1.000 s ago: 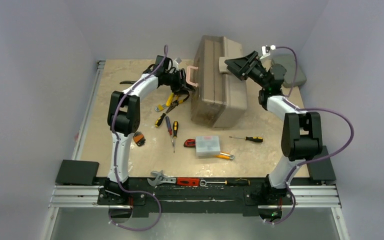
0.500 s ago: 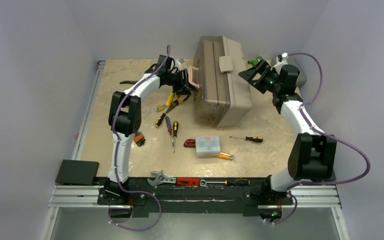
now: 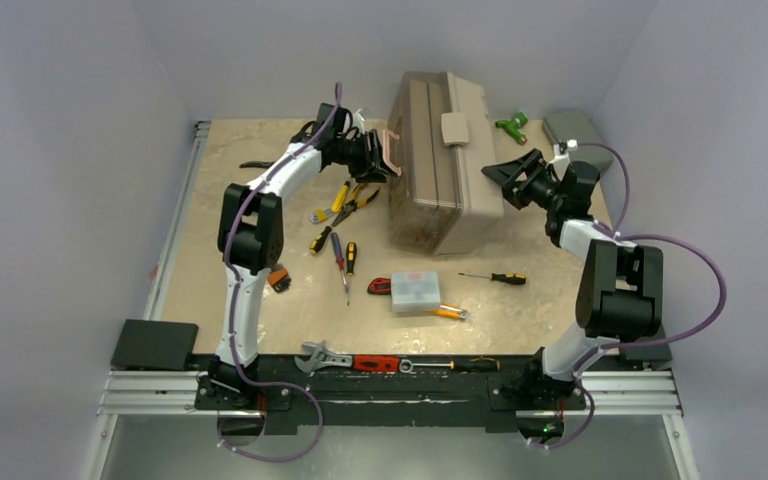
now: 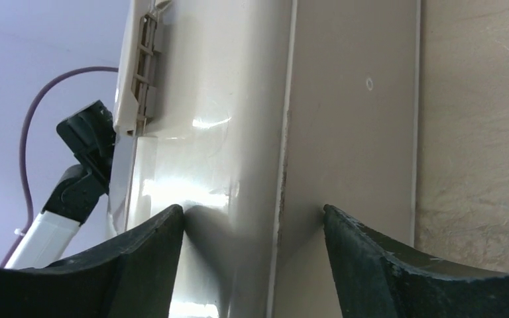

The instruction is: Pack the tool kit

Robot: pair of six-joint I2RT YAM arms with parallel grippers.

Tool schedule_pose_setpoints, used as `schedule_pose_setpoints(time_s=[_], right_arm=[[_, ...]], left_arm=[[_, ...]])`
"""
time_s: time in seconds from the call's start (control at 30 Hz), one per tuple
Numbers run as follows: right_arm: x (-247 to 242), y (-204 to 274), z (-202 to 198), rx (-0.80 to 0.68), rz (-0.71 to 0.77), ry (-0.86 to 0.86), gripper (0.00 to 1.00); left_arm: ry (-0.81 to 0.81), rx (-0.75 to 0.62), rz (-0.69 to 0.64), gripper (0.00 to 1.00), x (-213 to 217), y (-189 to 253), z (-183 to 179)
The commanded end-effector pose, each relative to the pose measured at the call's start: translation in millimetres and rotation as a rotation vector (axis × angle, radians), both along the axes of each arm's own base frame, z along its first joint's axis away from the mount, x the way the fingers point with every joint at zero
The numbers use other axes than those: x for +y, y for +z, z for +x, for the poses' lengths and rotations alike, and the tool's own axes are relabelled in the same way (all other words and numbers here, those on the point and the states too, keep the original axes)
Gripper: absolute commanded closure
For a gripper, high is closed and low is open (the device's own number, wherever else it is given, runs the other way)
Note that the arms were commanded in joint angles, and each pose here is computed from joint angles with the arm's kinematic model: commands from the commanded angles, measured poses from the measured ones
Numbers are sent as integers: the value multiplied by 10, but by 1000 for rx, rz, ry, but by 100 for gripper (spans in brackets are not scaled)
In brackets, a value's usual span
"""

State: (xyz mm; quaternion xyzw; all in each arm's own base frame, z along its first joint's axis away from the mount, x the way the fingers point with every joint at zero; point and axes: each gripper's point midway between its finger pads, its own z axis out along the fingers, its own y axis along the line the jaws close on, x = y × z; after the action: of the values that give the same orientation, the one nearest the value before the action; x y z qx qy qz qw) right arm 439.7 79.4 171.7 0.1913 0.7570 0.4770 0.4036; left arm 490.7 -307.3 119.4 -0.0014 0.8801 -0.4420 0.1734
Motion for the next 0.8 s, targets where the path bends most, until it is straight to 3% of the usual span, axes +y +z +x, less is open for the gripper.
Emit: schedule_pose_setpoints(time_s=[0.0, 0.17, 0.33, 0.77], right_arm=[[27, -667, -292, 200, 69, 32, 37], [-191, -816, -349, 229, 125, -13, 58], [-335, -933, -364, 254, 125, -45, 67], [-425, -1153, -414, 312, 97, -76, 64]], left_arm=[[-104, -144, -120, 54, -594, 811, -255], [-163, -206, -120, 54, -842, 1046, -447], [-201, -231, -134, 53, -1048, 1156, -589], [-239, -265, -138, 52, -1223, 1247, -717]])
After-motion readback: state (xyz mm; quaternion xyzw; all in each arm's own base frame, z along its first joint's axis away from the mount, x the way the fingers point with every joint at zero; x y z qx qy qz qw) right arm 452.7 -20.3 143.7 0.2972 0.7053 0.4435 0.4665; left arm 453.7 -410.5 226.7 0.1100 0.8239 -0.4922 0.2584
